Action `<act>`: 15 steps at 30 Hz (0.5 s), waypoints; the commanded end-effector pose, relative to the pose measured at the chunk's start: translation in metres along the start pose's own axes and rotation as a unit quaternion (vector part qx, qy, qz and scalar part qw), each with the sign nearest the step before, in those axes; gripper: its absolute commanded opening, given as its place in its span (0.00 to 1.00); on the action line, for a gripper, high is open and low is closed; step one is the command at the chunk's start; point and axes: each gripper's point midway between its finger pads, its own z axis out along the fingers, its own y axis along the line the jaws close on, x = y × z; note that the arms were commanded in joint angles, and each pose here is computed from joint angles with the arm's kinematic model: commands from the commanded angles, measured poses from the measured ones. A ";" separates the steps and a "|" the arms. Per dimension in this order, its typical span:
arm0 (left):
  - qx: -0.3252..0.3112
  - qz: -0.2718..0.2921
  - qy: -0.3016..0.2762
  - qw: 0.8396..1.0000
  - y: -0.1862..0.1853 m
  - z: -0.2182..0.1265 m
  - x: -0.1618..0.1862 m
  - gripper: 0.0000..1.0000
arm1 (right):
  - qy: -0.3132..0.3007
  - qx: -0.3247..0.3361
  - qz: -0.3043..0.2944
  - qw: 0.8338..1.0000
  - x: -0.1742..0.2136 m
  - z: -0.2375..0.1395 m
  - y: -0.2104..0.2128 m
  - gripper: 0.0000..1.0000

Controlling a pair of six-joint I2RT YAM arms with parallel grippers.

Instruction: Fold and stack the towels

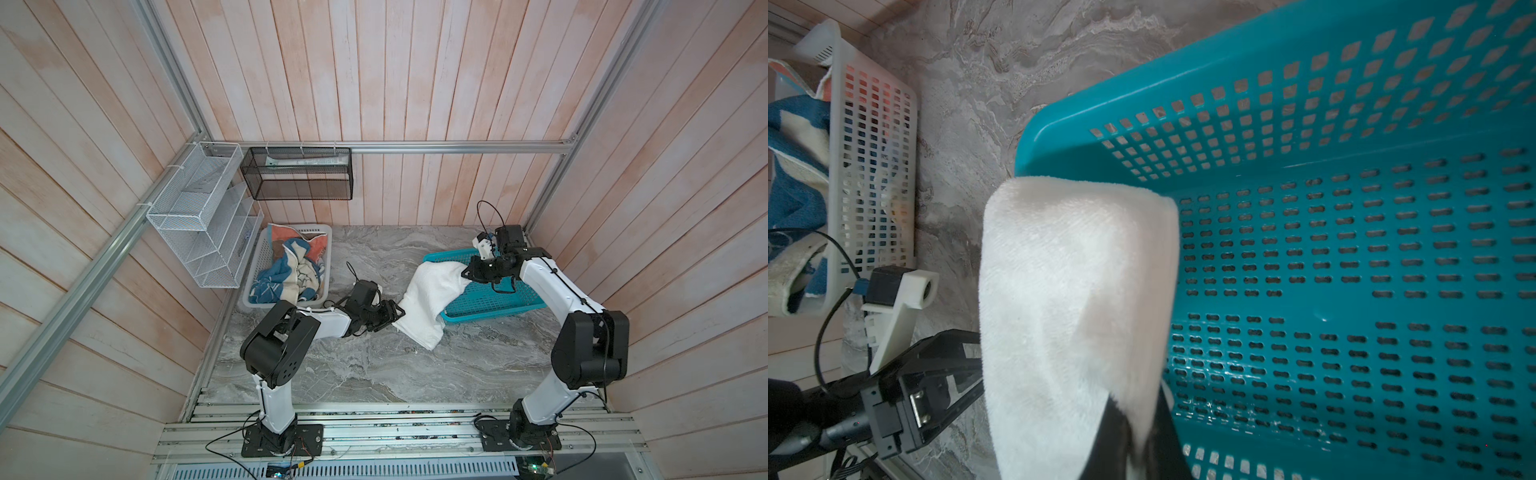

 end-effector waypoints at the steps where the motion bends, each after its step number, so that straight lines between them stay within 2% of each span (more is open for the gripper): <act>1: 0.024 -0.010 0.013 1.000 -0.006 0.006 0.002 0.52 | -0.003 -0.016 -0.005 1.000 0.000 0.006 0.001 0.00; 6: 0.026 -0.011 0.010 1.000 -0.008 -0.010 0.005 0.03 | -0.008 -0.023 -0.004 1.000 -0.001 -0.001 0.007 0.00; 7: 0.019 -0.010 0.004 1.000 -0.007 -0.020 0.006 0.00 | -0.010 -0.025 -0.004 1.000 -0.001 -0.005 0.009 0.00; 10: -0.010 -0.014 -0.006 1.000 0.004 -0.050 0.014 0.00 | -0.008 -0.025 -0.014 1.000 0.002 -0.011 0.017 0.00; 15: -0.061 -0.049 0.004 0.997 0.037 -0.096 0.053 0.00 | 0.017 -0.008 -0.052 0.998 0.019 -0.007 0.039 0.00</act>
